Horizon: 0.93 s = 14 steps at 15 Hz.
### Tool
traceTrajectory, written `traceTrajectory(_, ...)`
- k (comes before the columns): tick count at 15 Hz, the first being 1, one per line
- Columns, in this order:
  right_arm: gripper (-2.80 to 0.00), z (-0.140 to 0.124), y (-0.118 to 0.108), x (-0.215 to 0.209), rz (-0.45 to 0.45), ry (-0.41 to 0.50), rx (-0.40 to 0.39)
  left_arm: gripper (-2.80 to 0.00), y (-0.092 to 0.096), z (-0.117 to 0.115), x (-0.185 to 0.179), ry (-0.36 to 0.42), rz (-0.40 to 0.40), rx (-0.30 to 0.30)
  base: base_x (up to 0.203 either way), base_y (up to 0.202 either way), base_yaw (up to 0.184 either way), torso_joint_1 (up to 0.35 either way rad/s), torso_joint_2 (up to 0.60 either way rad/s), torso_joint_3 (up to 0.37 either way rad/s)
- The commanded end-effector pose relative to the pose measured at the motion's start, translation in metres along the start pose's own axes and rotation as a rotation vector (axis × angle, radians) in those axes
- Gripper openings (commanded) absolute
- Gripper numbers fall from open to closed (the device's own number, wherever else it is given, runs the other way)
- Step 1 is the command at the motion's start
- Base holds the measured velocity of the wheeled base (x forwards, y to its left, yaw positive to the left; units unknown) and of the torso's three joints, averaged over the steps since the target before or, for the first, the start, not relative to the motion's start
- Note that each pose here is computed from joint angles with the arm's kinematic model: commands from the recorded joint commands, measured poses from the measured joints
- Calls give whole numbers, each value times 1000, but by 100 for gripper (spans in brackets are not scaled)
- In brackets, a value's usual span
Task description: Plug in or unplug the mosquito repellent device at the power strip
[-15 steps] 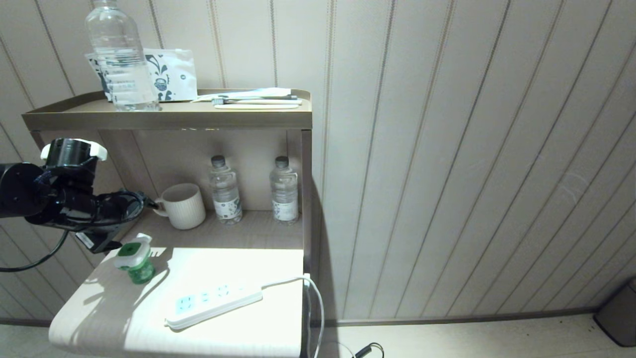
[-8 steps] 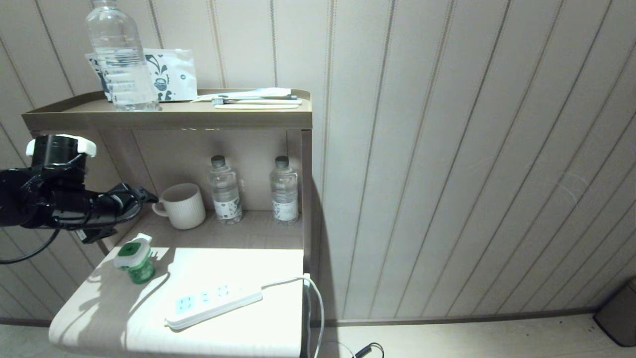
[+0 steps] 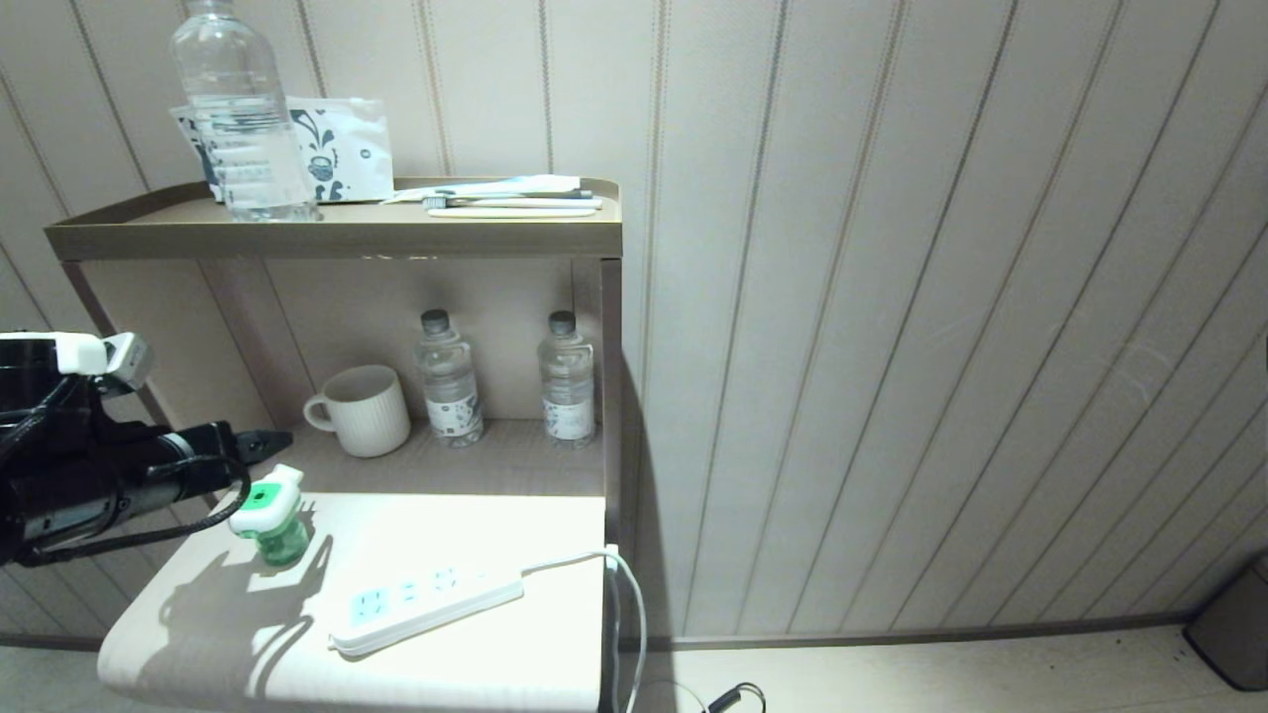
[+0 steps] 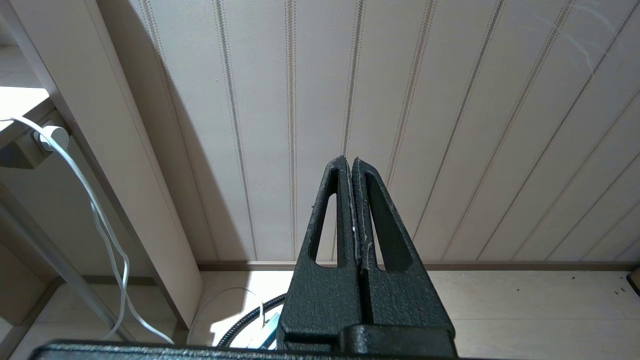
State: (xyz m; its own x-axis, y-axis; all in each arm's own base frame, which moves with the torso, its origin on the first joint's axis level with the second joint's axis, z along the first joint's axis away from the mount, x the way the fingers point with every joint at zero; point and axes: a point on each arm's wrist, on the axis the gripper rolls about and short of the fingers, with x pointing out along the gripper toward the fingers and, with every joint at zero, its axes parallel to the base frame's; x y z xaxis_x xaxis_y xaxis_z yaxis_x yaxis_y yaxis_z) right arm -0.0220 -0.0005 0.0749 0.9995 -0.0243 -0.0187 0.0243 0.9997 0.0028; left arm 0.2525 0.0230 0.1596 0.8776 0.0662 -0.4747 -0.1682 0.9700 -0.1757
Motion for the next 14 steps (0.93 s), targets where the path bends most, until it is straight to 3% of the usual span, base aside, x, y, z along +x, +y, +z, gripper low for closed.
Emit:
traceTrajectory(1,-280,0,0,0,1,0,0,0,2,-4,-12,-141,-17,43,0,0,0,0,0,0)
traceTrajectory(4,-280,0,0,0,1,0,0,0,5,-21,-9,-180,-24,56,0,0,0,0,0,0)
traceTrajectory(7,-280,0,0,0,0,0,0,0,3,-39,-9,-222,-48,118,0,0,0,0,0,0)
traceTrajectory(14,-280,0,0,0,0,0,0,0,7,-68,25,-180,-44,110,0,0,0,0,0,0)
